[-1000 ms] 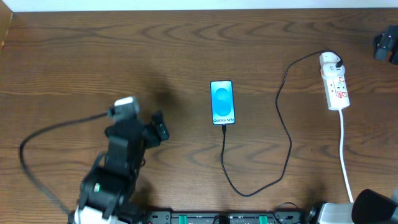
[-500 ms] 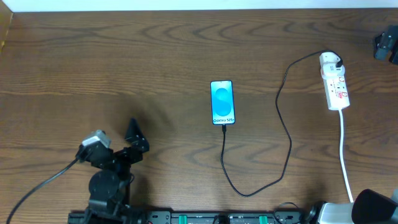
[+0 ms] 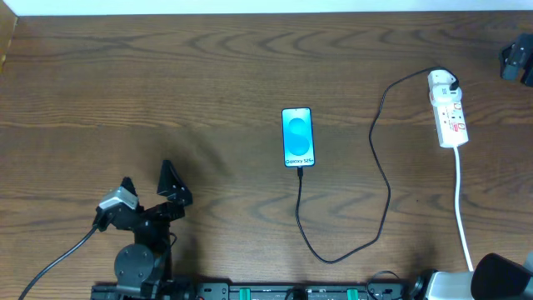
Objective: Plug charger to phone and switch on socket
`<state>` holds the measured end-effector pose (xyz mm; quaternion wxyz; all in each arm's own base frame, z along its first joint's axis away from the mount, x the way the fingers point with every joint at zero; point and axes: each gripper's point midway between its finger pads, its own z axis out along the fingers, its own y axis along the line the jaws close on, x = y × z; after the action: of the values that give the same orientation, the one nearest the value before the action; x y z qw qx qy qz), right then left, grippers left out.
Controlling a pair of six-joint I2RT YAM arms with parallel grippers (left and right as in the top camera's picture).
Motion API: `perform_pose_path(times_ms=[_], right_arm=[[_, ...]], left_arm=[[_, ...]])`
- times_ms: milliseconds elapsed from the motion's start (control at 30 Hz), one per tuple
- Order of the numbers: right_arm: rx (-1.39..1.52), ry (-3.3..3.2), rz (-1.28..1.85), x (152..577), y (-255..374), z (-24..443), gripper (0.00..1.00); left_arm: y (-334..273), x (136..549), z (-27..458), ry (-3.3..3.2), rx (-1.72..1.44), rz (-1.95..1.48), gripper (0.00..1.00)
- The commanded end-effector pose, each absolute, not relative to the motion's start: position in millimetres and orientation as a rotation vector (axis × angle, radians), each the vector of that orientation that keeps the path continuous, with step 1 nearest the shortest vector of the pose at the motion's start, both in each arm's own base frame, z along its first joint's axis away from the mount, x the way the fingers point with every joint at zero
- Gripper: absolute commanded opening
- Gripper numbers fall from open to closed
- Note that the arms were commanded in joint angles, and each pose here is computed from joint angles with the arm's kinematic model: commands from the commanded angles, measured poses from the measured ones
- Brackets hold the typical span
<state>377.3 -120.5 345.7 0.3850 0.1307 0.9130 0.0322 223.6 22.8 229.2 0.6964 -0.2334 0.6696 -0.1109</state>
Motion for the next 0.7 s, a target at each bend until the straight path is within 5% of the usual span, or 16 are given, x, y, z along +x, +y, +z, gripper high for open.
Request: perform_pose_path(times_ms=[0, 333, 667], right_arm=[[0.338, 2.316, 0.087, 376.7, -117.6, 349.7, 0.99], [0.338, 2.316, 0.087, 376.7, -117.6, 349.7, 0.99], [0.338, 2.316, 0.087, 376.7, -117.6, 349.7, 0.99]], left_arm=[[20.6, 226.4, 236.7, 1.435, -0.498, -0.271, 0.98], [-25.6, 231.0, 259.2, 1.291, -0.042, -0.238, 0.98], [-43.6, 241.7, 194.5, 1.486, 0.159, -0.161, 0.98]])
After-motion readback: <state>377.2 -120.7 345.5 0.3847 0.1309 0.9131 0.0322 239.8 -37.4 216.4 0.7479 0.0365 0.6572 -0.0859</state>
